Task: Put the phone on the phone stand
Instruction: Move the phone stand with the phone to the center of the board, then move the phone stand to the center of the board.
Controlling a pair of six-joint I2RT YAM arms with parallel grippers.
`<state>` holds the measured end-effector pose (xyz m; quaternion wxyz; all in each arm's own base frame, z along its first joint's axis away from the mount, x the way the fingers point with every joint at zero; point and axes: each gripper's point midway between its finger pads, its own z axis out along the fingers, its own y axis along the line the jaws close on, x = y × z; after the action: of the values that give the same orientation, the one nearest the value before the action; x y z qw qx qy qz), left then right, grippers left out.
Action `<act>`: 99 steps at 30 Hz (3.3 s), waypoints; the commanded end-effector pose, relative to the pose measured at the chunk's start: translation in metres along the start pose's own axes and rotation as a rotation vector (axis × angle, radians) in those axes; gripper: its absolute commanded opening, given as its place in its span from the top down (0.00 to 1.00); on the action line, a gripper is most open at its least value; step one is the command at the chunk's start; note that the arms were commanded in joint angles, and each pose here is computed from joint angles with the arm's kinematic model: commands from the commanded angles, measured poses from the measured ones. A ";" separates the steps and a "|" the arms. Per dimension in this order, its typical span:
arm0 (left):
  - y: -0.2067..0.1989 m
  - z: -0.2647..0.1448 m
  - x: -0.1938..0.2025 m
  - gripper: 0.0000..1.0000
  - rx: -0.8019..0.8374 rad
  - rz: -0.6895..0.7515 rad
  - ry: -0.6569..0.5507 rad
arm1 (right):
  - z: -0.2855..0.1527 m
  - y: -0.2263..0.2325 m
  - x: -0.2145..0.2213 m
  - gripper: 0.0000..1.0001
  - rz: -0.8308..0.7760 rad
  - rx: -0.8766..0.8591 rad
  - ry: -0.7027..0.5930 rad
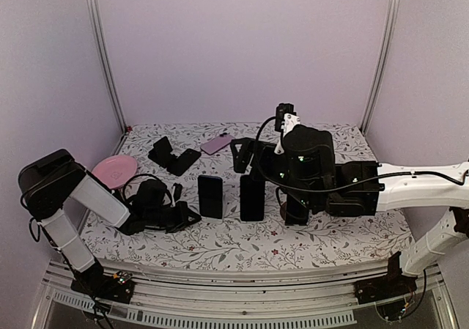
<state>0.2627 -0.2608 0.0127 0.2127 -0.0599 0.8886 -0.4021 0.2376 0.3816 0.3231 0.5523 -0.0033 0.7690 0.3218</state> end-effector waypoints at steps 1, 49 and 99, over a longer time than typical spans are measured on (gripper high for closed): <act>-0.006 0.002 0.004 1.00 0.025 0.005 -0.001 | -0.004 -0.003 -0.008 0.00 0.023 -0.002 -0.016; -0.015 -0.067 -0.049 1.00 -0.168 0.144 -0.232 | -0.013 -0.014 -0.009 0.01 0.026 0.013 -0.018; 0.021 -0.116 -0.275 0.15 -0.540 0.155 -0.576 | -0.029 -0.066 0.025 0.01 -0.023 0.030 0.198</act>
<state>0.4499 -0.1096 0.1643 0.4717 -0.1564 0.8525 -0.1622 0.2323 0.3284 0.2717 0.4823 -0.0325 0.8268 0.2876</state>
